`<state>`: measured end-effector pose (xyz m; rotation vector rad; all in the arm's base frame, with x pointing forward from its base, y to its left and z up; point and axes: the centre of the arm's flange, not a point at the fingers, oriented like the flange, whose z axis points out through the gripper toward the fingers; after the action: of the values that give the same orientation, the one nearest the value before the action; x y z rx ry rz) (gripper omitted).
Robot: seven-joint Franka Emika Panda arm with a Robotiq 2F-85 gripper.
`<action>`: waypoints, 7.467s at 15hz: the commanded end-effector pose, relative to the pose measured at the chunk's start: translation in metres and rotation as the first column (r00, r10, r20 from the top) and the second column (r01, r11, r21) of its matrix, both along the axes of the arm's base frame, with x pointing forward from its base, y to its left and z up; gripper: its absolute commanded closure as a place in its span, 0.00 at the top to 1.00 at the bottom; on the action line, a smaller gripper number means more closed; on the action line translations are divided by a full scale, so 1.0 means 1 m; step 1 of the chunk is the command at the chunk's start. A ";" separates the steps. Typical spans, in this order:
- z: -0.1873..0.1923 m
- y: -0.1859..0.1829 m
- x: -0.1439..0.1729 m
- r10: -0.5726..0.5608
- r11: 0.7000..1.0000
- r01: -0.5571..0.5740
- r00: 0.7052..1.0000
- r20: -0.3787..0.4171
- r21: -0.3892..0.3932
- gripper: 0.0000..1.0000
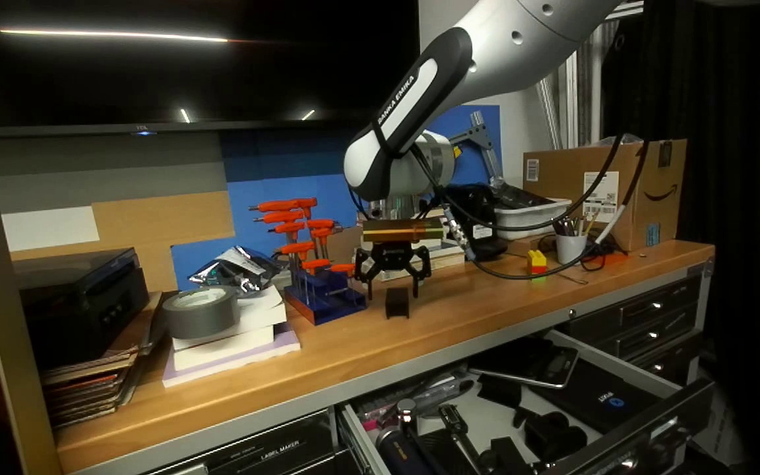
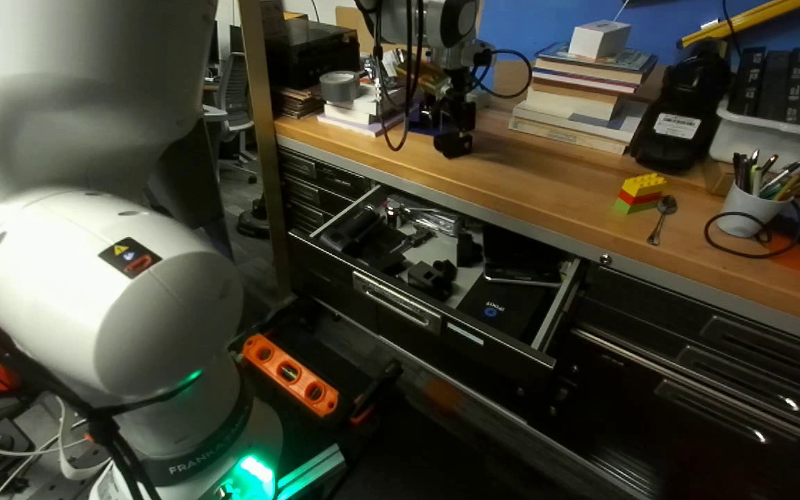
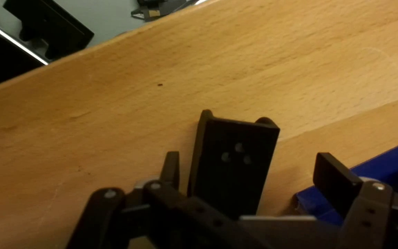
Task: Put the black objects on the tabletop in the open drawer and then close the drawer
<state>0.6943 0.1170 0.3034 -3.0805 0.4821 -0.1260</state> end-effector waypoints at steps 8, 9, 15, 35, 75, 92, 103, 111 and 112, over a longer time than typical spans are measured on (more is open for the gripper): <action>-0.019 -0.011 0.029 -0.011 0.999 0.009 0.999 -0.050 -0.039 0.75; -0.020 -0.012 0.029 -0.011 0.999 0.009 0.999 -0.051 -0.037 0.66; -0.021 -0.019 0.023 -0.007 0.999 0.004 0.997 -0.077 -0.051 0.25; -0.020 -0.116 -0.164 0.104 0.993 -0.093 0.978 -0.183 0.068 0.25; -0.178 -0.107 -0.158 0.233 0.972 -0.233 0.972 0.001 0.012 0.58; -0.072 -0.123 -0.212 -0.246 0.963 0.233 0.966 -0.084 -0.135 1.00; -0.086 -0.161 -0.303 -0.756 0.654 0.729 0.641 -0.136 -0.203 1.00; -0.131 -0.169 -0.331 -0.854 0.494 0.857 0.448 -0.265 -0.143 1.00; -0.135 -0.167 -0.331 -0.860 0.476 0.872 0.432 -0.274 -0.119 1.00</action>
<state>0.3684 -0.0540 0.1784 -2.5209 2.0180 0.3709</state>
